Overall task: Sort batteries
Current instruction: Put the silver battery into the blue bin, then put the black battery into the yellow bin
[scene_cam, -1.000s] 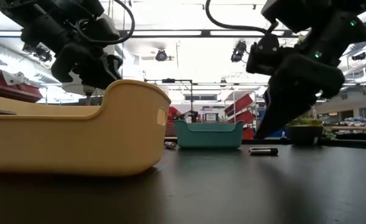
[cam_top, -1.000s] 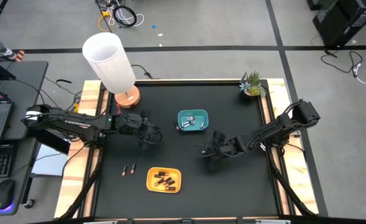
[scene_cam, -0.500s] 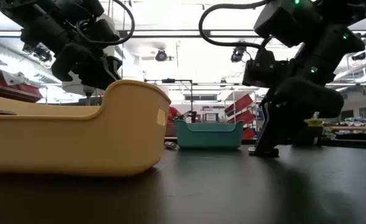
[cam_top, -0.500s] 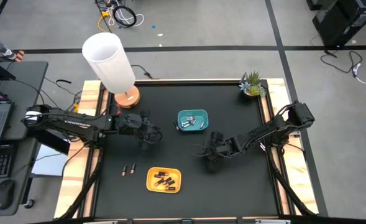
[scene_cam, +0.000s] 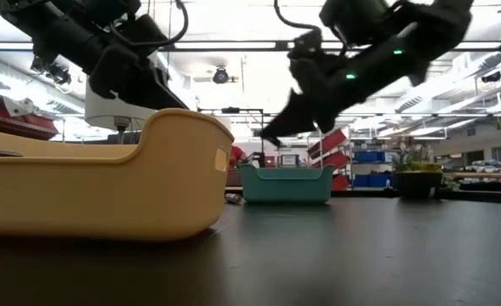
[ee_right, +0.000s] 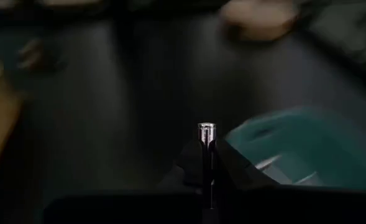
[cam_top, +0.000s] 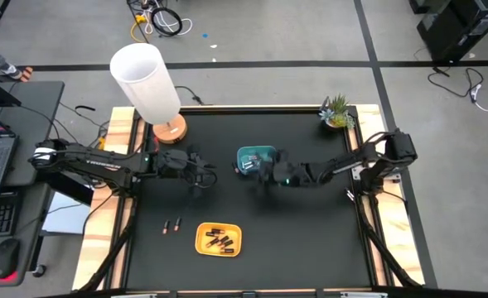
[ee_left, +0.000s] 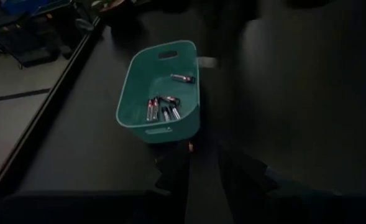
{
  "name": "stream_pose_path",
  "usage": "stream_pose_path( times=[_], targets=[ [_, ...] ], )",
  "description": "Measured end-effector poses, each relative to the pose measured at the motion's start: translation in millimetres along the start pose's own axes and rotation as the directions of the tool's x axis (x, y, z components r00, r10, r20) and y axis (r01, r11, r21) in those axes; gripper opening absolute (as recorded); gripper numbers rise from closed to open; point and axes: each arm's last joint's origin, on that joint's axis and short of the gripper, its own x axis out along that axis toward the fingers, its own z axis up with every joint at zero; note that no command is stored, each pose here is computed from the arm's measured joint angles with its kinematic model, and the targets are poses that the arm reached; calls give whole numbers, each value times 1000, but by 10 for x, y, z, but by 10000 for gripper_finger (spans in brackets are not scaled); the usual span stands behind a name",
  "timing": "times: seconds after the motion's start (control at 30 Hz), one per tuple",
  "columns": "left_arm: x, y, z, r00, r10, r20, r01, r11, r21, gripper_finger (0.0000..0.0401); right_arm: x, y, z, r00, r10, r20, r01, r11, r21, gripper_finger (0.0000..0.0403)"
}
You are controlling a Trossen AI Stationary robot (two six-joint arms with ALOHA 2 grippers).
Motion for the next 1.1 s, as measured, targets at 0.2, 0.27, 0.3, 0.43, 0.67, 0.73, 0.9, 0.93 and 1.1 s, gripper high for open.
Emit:
stream_pose_path(
  times=[0.2, 0.27, 0.3, 0.43, 0.67, 0.73, 0.9, 0.93, 1.1],
  targets=[
    [5, -8, 28, 1000, 1, 29, 1, 998, -67, 99, 143, -486, -28, 991, -109, -73, 117, 985, 125, 32],
    [8, -42, 12, 999, -9, 31, 11, 997, -71, 99, 152, -532, -68, 990, -77, -122, 96, 983, 155, 59],
    [8, -60, -8, 1000, -15, 27, 17, 997, -75, 99, 148, -535, -78, 988, -72, -134, 93, 983, 157, 74],
    [-7, -118, -71, 1000, -18, -17, 15, 990, -141, 99, 18, -487, 84, 996, -60, -64, 69, 987, 142, 126],
    [-216, -288, 61, 976, -87, -199, 34, 967, -253, 99, -346, -371, 432, 988, -115, 105, 113, 993, 23, 140],
    [-303, -366, 126, 971, -79, -226, 19, 966, -257, 99, -414, -281, 472, 987, -82, 136, 84, 996, -15, 132],
    [-514, -503, 284, 948, -94, -304, -11, 945, -326, 99, -420, -23, 448, 982, -21, 190, 36, 996, -76, 108],
    [-546, -523, 309, 945, -102, -311, -16, 934, -357, 99, -408, 14, 440, 979, -16, 202, 36, 995, -92, 104],
    [-669, -672, 309, 912, -205, -354, -20, 842, -539, 99, -362, 67, 483, 954, -24, 300, 65, 989, -129, 89]
  ],
)
